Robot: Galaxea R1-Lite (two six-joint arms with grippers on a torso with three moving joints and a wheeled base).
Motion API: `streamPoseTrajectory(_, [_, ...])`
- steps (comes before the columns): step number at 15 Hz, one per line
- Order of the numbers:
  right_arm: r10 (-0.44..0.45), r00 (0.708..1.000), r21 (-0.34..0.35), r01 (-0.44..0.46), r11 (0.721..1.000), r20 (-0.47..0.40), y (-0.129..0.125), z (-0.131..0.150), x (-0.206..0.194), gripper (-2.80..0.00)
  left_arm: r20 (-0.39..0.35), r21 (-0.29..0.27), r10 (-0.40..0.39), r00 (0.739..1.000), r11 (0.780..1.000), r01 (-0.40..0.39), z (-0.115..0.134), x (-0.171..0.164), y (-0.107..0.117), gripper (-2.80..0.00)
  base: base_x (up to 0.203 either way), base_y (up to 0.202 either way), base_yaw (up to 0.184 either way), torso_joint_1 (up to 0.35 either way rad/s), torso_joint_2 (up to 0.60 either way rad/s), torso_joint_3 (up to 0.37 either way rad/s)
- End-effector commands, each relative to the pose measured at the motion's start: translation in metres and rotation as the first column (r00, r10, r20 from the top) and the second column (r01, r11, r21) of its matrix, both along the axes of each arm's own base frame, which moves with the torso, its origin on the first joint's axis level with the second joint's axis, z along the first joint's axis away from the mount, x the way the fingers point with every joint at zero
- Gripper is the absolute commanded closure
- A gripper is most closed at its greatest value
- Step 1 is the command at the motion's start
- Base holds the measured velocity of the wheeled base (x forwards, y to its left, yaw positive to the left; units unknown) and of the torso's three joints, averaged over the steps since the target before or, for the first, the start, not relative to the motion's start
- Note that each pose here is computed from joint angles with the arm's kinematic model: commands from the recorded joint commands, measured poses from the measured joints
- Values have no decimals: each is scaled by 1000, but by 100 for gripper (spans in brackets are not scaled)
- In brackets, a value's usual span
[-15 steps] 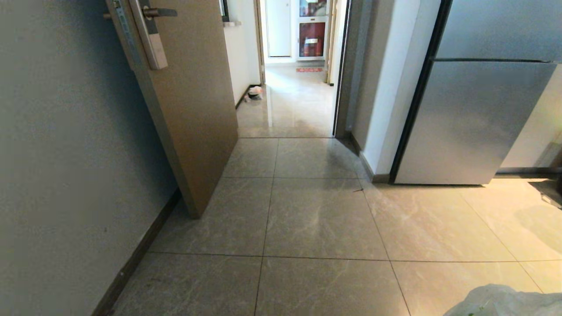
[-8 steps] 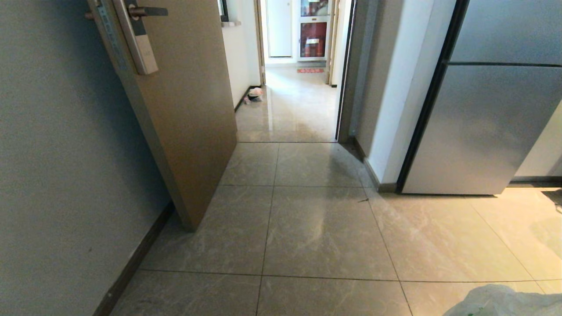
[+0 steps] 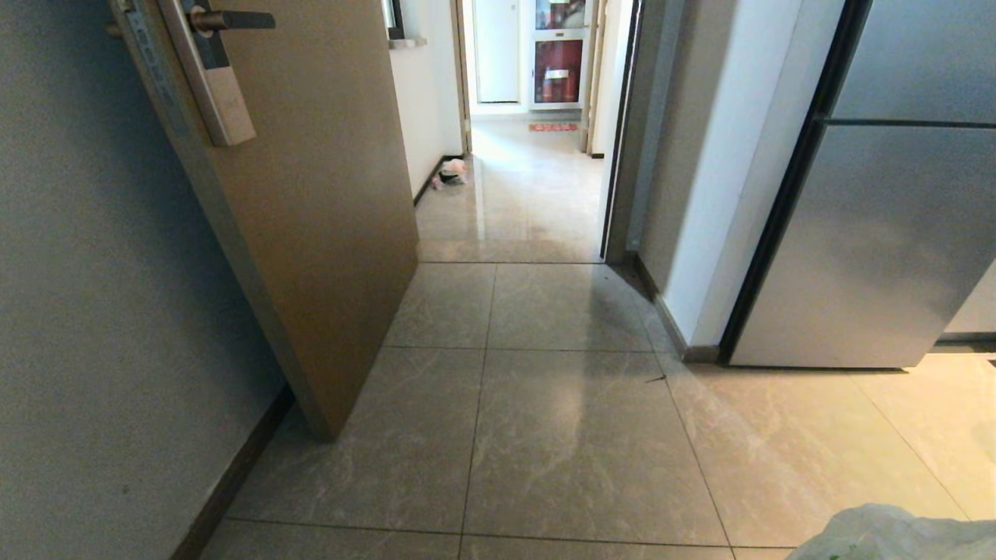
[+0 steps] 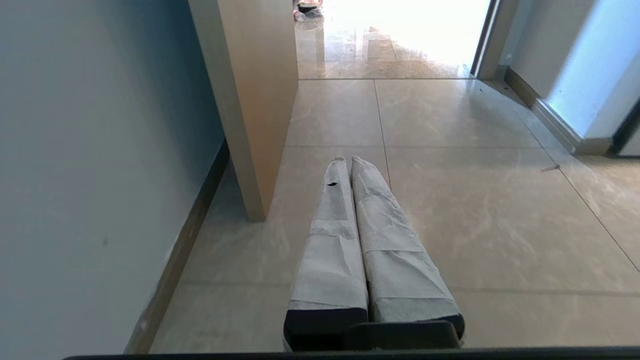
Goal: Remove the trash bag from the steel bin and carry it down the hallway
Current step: Put the trash bag at the door
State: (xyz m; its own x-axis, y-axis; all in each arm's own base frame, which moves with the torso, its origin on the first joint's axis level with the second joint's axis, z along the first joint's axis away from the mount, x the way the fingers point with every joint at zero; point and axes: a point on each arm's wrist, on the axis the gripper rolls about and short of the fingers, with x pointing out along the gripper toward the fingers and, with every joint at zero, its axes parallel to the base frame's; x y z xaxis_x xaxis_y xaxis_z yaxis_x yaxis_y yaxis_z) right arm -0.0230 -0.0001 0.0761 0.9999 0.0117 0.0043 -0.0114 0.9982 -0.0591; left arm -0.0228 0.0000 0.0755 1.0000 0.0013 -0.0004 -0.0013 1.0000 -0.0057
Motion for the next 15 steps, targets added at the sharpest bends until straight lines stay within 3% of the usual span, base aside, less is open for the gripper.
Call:
streamPoseTrajectory(1, [1, 999, 0, -1, 1000, 39, 0, -1, -3, 0, -1, 0, 0, 1000, 1000, 0, 0, 0, 0, 0, 193, 0, 0, 2, 6, 1])
streamPoseTrajectory(15, [1, 999, 0, -1, 1000, 39, 0, -1, -3, 0, -1, 0, 0, 1000, 1000, 0, 0, 0, 0, 0, 193, 0, 1, 2, 3, 2])
